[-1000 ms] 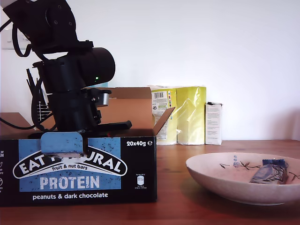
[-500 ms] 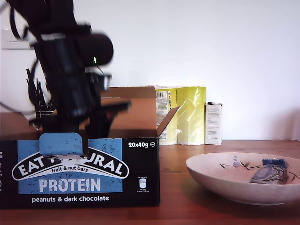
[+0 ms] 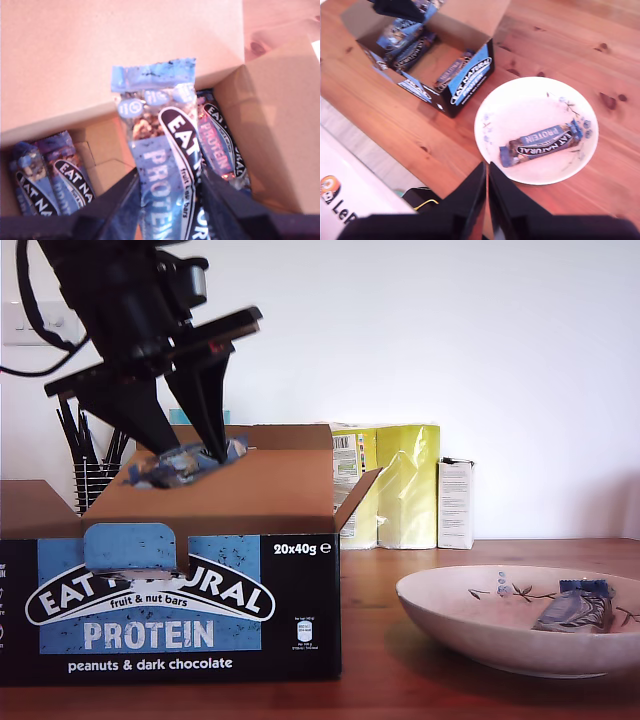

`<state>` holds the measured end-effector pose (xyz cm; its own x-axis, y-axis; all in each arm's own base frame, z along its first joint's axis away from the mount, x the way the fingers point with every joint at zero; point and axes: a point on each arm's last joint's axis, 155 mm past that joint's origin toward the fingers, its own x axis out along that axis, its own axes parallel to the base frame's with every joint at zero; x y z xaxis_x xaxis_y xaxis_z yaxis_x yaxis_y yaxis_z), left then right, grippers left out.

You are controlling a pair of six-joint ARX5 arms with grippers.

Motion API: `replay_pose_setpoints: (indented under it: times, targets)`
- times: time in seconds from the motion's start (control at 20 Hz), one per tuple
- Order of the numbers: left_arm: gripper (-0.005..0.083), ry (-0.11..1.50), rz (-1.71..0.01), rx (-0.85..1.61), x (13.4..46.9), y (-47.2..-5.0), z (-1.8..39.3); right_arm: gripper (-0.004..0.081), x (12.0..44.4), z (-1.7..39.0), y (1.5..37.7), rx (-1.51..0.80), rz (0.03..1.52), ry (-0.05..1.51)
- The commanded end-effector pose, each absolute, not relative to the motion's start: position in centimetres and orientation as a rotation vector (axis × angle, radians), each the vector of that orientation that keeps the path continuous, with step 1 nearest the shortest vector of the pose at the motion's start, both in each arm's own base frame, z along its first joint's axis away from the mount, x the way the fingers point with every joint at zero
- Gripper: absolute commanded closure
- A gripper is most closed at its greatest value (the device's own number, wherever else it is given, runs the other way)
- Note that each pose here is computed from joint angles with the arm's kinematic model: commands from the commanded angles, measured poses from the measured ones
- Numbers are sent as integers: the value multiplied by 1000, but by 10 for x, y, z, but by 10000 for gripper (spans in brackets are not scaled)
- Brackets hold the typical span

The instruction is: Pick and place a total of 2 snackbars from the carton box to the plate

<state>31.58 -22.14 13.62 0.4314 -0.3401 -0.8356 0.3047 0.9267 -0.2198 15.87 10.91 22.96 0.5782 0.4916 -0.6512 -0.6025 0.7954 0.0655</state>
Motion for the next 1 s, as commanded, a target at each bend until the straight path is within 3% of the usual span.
replay_pose_setpoints:
  times: [0.0, 0.2, 0.55, 0.95]
  targets:
    - [575, 985, -440, -38, 312, -225, 157, 783, 160, 242, 104, -183, 616, 655]
    - [574, 849, -532, -54, 315, -245, 192, 783, 153, 255, 98, -184, 599, 611]
    - [574, 586, -791, -25, 303, -324, 242, 783, 137, 255, 93, -133, 582, 632]
    - [574, 485, -941, 21, 289, -391, 237, 783, 126, 255, 89, -67, 563, 633]
